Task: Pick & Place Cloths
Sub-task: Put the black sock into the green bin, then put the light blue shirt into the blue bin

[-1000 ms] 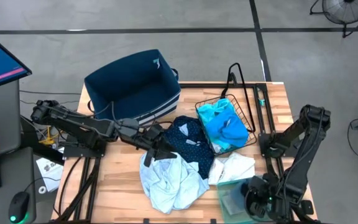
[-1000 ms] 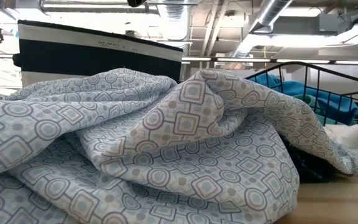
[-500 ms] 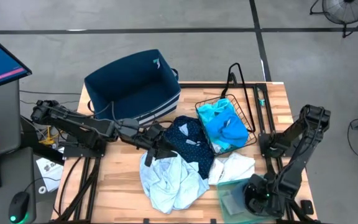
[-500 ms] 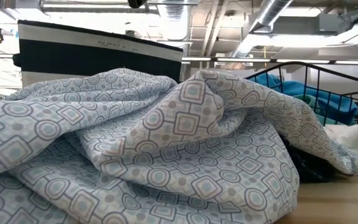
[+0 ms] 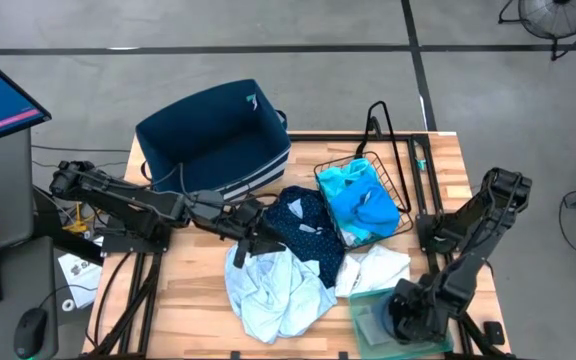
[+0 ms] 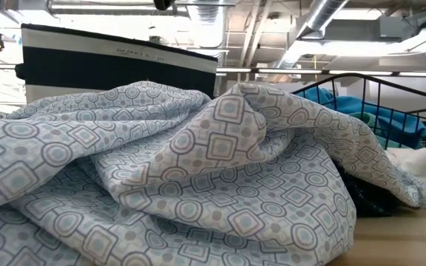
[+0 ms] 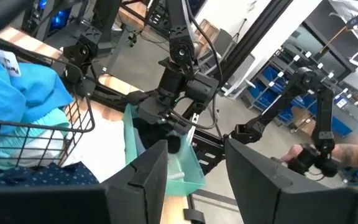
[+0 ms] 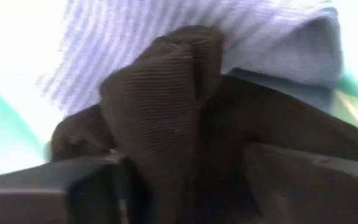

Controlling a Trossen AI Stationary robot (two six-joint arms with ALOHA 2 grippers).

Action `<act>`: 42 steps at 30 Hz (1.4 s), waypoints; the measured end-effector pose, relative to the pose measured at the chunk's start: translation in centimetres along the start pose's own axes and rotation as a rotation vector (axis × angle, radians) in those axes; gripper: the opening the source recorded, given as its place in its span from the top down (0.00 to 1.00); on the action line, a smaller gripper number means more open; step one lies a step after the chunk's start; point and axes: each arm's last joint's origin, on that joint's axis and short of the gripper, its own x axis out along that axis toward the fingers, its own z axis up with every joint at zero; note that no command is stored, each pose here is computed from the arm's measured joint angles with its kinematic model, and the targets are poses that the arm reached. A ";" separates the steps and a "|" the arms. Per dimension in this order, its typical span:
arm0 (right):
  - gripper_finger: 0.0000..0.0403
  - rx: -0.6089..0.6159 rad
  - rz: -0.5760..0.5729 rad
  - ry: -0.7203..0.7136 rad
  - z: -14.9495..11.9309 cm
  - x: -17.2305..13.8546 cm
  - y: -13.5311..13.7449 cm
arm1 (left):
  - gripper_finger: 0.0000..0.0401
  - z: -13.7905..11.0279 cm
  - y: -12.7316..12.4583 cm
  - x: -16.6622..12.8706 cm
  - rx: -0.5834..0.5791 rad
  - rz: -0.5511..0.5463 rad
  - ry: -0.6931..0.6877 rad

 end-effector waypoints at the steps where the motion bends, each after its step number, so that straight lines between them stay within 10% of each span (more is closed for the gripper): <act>1: 0.42 -0.007 0.013 0.003 0.1 0.0 0.2 | 0.63 0.0 -0.1 0.0 0.010 -0.002 0.001; 17: 0.27 -0.079 0.348 0.043 1.9 -8.1 2.6 | 0.36 -0.2 -2.8 -0.1 0.063 -0.145 -0.053; 42: 0.27 -0.054 0.432 -0.085 2.3 -10.0 2.3 | 0.36 -11.0 -0.5 -1.4 0.341 0.314 0.386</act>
